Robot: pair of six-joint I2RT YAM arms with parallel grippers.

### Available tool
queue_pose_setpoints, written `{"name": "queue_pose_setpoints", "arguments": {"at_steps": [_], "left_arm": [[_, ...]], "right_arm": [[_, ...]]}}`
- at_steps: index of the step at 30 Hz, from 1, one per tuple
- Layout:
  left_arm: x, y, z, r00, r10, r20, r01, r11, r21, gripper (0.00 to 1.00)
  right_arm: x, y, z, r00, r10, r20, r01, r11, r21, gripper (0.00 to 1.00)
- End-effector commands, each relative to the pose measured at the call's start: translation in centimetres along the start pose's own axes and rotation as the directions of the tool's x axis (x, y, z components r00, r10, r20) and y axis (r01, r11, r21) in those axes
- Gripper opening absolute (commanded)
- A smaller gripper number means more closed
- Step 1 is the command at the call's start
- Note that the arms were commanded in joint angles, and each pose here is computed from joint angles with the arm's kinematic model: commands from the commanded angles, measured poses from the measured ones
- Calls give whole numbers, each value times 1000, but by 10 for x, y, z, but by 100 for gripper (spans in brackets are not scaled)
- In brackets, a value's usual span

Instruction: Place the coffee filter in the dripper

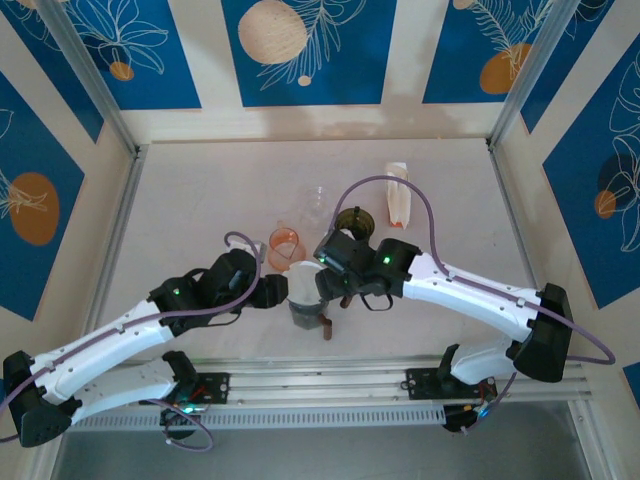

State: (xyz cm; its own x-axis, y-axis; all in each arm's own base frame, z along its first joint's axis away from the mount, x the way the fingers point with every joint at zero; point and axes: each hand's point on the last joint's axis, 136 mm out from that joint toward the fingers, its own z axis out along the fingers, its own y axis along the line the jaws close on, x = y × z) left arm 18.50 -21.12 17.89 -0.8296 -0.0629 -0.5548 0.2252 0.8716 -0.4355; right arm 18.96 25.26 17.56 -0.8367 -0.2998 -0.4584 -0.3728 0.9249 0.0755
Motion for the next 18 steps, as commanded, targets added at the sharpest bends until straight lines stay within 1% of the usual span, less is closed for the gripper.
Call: {"name": "queue_pose_setpoints", "arguments": {"at_steps": [1,7,15,18], "left_arm": [[1,11,-2,1000,-6,6,6,999,-40,60],[1,11,-2,1000,-7,6,8,999,-41,60],[0,11,-4,1000,-10,10,10,999,-37,62],[-1,9,-4,1000,-15,14,16,999,-30,64]], "right_arm": [[2,-10,-4,999,31,14,-31,999,27,69],[-3,-5,-9,999,27,38,-27,1000,0,69],[-15,-3,-32,991,53,127,-45,997,-61,70],[-16,-3,-39,984,63,166,-47,994,-98,70]]}}
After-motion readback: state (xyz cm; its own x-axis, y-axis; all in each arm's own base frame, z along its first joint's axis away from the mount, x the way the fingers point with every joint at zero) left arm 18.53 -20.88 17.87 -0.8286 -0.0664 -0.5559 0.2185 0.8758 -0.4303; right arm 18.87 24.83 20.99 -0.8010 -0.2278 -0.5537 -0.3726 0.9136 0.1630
